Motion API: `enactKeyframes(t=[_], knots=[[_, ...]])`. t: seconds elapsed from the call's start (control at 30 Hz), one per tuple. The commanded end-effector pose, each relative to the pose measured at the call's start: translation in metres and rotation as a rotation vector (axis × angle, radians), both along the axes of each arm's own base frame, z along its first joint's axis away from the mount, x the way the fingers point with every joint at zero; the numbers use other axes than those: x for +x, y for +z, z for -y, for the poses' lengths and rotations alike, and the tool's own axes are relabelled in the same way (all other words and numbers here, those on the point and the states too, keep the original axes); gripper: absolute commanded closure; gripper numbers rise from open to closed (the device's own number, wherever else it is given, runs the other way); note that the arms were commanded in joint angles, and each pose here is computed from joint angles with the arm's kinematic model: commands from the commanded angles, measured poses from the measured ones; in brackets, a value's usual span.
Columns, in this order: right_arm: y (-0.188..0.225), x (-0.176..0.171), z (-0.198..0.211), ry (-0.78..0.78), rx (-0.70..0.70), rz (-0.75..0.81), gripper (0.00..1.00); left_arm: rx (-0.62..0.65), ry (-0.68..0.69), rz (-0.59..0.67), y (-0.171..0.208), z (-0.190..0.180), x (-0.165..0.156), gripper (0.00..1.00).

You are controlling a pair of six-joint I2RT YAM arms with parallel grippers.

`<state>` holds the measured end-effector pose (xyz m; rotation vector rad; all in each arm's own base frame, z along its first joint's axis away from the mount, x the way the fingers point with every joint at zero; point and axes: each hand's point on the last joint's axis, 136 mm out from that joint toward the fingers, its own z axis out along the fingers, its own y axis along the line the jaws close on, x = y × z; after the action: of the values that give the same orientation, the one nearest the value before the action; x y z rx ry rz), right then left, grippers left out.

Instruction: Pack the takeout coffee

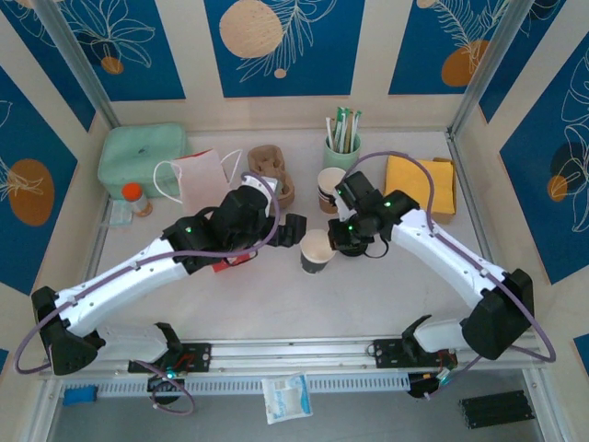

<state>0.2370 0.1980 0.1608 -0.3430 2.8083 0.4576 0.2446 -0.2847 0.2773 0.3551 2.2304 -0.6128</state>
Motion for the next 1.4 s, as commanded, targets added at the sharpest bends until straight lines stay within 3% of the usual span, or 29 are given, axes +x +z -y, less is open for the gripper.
enactKeyframes(t=[0.0,0.63,0.93,1.17,1.37], knots=[[-0.012,0.010,-0.002,-0.025,-0.036,0.038,1.00,-0.012,-0.001,-0.040,-0.012,0.003,-0.001,0.01],[-0.056,0.014,0.010,-0.023,-0.170,-0.004,0.99,0.021,-0.031,-0.072,-0.036,0.020,0.006,0.01],[-0.033,0.013,0.012,-0.033,-0.132,0.011,0.72,0.009,-0.044,-0.066,-0.032,0.025,0.007,0.01],[0.011,0.022,0.036,-0.121,-0.037,0.073,0.62,-0.004,-0.059,-0.058,-0.023,0.028,0.007,0.01],[-0.005,0.047,0.092,-0.289,-0.019,0.011,0.59,-0.027,-0.104,-0.067,-0.022,0.043,0.007,0.01]])
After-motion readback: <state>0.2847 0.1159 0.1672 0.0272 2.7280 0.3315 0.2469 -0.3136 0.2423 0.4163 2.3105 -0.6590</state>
